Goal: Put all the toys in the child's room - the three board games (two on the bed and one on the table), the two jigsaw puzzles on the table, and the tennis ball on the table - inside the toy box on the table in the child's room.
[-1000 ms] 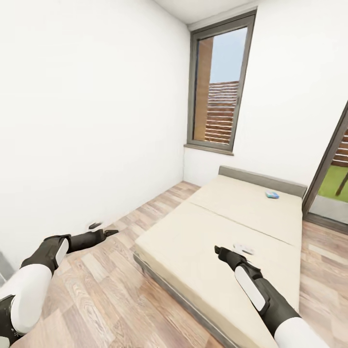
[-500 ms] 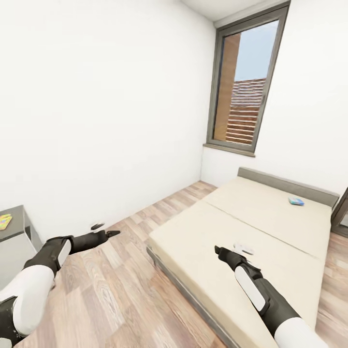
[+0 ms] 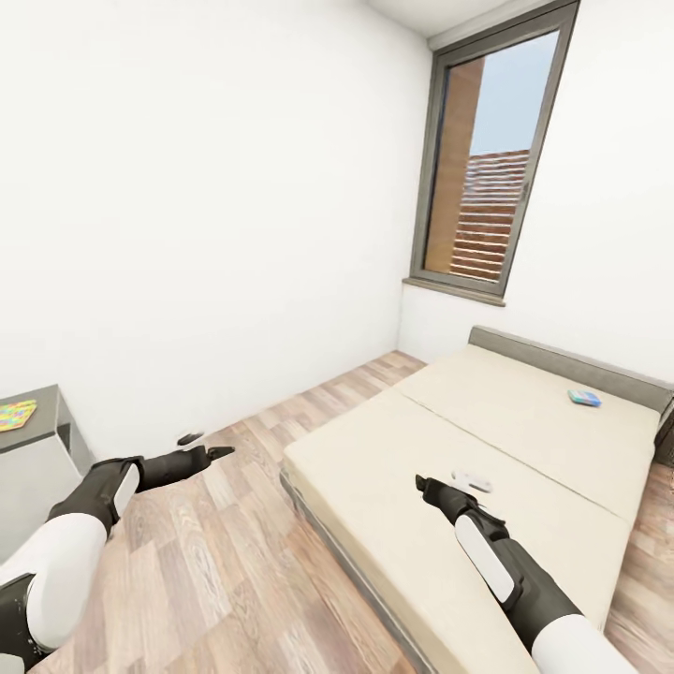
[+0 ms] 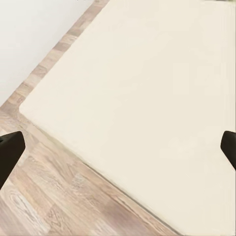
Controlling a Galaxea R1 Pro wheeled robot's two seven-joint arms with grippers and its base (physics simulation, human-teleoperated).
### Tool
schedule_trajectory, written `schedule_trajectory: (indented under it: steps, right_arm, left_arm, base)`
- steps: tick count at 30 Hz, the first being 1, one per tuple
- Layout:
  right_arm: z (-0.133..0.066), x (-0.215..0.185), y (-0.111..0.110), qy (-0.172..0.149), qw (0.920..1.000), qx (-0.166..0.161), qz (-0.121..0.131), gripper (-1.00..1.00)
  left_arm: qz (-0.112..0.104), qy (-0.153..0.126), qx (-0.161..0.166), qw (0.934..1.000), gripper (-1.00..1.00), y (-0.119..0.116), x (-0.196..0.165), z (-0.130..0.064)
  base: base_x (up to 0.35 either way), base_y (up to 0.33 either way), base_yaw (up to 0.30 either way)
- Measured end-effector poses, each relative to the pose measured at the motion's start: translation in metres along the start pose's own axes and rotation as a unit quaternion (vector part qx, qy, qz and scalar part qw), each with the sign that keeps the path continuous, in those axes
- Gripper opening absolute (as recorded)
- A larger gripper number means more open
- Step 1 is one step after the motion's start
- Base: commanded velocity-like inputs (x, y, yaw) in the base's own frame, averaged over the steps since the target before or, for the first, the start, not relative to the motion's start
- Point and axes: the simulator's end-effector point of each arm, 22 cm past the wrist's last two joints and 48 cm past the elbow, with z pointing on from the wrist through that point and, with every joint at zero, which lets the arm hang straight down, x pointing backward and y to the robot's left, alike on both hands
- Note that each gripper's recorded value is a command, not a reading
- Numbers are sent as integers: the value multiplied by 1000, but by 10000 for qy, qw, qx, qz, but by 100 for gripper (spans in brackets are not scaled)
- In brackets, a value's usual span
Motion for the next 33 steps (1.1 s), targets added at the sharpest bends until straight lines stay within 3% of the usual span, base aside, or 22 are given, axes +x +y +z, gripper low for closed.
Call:
schedule_trajectory:
  steps: [8, 22, 33]
  right_arm:
    - [0, 0, 0, 3, 10000, 1, -1, 100]
    - [0, 1, 0, 16, 10000, 3, -7, 100]
    - [0, 2, 0, 17, 10000, 6, -6, 100]
  left_arm:
    - [-3, 10, -3, 10000, 100, 0, 1, 0]
    - [-8, 10, -2, 10000, 100, 0, 1, 0]
    - [-6, 7, 2, 10000, 100, 0, 1, 0]
  base:
    - [-1, -288, 75]
    - [-40, -278, 272]
    - [-10, -76, 289]
